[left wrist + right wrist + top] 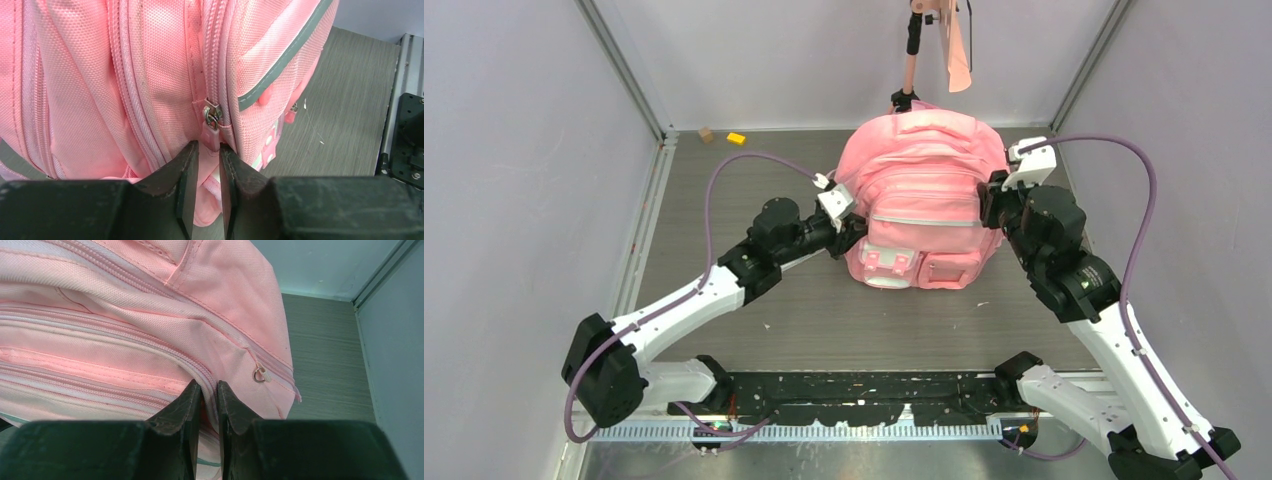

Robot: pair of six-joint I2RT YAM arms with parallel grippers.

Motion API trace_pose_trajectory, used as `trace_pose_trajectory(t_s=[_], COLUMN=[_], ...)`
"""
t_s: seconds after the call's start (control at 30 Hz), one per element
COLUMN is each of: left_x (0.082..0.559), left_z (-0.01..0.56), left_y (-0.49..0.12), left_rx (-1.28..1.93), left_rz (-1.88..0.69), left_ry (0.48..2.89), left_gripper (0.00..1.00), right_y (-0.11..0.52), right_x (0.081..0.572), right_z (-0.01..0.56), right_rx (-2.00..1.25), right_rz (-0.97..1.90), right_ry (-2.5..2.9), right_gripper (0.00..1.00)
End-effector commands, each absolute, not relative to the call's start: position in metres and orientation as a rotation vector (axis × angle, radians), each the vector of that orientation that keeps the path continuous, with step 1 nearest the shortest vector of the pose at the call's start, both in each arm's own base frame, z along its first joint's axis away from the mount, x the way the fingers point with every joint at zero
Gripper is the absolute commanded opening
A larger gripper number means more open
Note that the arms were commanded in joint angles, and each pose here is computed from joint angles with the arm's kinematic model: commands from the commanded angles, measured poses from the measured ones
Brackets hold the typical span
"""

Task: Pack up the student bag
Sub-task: Unzip the student bag at the center of the board.

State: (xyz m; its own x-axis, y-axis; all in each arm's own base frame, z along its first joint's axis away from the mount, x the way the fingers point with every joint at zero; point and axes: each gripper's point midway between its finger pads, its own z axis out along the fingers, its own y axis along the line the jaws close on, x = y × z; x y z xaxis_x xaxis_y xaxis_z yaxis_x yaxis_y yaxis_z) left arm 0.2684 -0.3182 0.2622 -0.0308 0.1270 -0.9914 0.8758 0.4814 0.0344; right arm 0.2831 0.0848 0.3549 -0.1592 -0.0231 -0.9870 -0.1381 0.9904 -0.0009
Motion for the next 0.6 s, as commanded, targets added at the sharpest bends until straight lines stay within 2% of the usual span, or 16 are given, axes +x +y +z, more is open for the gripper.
trace_pose_trajectory(t_s=[0.0,0.2,0.43,0.57], left_x=[0.268,0.265,0.254,0.25], left_z=[0.29,0.305,0.312,0.317], left_y=[-0.33,-0.337,-0.35,-0.352], left_rx=[0.866,0.825,0.831,0.814], left_rz=[-0.769,-0.766,-0.774,-0.774], left_ry=[1.373,1.313,1.268,1.244], left_gripper=[0.26,0.29,0.16,0.13], right_y=[0.08,0.081,0.081,0.08], right_x=[0.28,0.28,0.28,0.28], right_z=[0.389,0.386,0.384,0.382], right_rx=[-0.029,-0.031,-0.032,-0.029], right_rz=[0.155,0.158,0.155,0.152], right_ry=[1.613,1.619,1.624,1.628], right_gripper=[0.08,0.08,0.08,0.08])
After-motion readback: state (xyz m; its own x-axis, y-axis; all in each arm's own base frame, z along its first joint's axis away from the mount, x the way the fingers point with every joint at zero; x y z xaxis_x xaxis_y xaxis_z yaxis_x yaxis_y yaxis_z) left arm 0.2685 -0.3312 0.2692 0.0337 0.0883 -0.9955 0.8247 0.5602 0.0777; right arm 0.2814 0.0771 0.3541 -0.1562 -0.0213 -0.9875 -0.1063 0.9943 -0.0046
